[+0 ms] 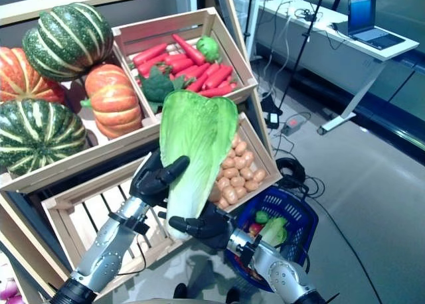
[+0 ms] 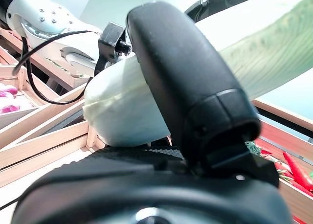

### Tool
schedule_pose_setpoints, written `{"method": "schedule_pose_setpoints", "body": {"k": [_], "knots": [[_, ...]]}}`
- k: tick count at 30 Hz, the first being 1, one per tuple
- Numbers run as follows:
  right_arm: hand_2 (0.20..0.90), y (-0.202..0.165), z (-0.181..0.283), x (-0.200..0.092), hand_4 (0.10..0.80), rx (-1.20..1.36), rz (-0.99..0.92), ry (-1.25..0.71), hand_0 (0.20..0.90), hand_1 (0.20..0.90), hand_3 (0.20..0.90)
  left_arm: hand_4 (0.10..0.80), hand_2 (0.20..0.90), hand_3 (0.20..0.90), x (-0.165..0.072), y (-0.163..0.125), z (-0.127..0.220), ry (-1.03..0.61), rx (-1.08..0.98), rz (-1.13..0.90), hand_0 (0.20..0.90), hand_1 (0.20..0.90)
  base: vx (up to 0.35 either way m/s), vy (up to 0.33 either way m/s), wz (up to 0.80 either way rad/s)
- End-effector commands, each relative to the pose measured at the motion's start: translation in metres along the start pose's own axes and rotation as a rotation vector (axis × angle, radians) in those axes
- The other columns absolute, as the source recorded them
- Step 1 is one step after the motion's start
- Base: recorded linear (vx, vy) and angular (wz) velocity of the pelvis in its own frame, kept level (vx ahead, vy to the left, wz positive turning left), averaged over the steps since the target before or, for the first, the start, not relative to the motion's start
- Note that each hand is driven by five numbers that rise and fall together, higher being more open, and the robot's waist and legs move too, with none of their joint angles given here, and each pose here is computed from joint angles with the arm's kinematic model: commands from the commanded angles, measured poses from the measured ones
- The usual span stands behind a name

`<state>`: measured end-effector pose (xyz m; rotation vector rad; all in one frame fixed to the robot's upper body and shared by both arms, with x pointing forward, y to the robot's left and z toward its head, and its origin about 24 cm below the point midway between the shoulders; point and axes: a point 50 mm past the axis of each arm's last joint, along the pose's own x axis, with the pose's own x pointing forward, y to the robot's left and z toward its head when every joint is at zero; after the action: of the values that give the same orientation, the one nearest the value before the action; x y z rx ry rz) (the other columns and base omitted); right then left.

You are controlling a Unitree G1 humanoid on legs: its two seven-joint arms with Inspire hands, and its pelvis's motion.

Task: Put vegetables into the basket

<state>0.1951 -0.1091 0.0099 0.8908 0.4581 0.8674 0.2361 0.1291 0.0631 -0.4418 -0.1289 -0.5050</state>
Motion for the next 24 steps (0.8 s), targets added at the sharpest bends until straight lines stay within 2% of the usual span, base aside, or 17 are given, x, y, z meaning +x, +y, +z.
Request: {"method": "schedule_pose_setpoints", "body": {"k": [1, 10, 17, 24], "knots": [[0.300, 0.054, 0.043, 0.035, 0.400, 0.010, 0.341, -0.234, 0.300, 0.300, 0.300, 0.400, 0.300, 0.300, 0.019, -0.023, 0.024, -0.136, 0.096, -0.192, 0.300, 0.300, 0.000, 0.000, 0.00], [0.300, 0.048, 0.040, 0.034, 0.400, -0.002, 0.307, -0.219, 0.300, 0.300, 0.300, 0.400, 0.300, 0.300, 0.020, -0.024, 0.027, -0.134, 0.175, -0.210, 0.300, 0.300, 0.000, 0.000, 0.00], [0.300, 0.035, 0.042, 0.024, 0.400, -0.088, 0.180, -0.168, 0.300, 0.300, 0.300, 0.400, 0.300, 0.300, 0.018, -0.021, 0.037, -0.114, 0.470, -0.277, 0.300, 0.300, 0.000, 0.000, 0.00], [0.300, 0.012, 0.051, 0.000, 0.400, -0.221, -0.004, -0.113, 0.300, 0.300, 0.300, 0.400, 0.300, 0.300, 0.011, -0.004, 0.062, -0.082, 0.640, -0.294, 0.300, 0.300, 0.000, 0.000, 0.00]]}}
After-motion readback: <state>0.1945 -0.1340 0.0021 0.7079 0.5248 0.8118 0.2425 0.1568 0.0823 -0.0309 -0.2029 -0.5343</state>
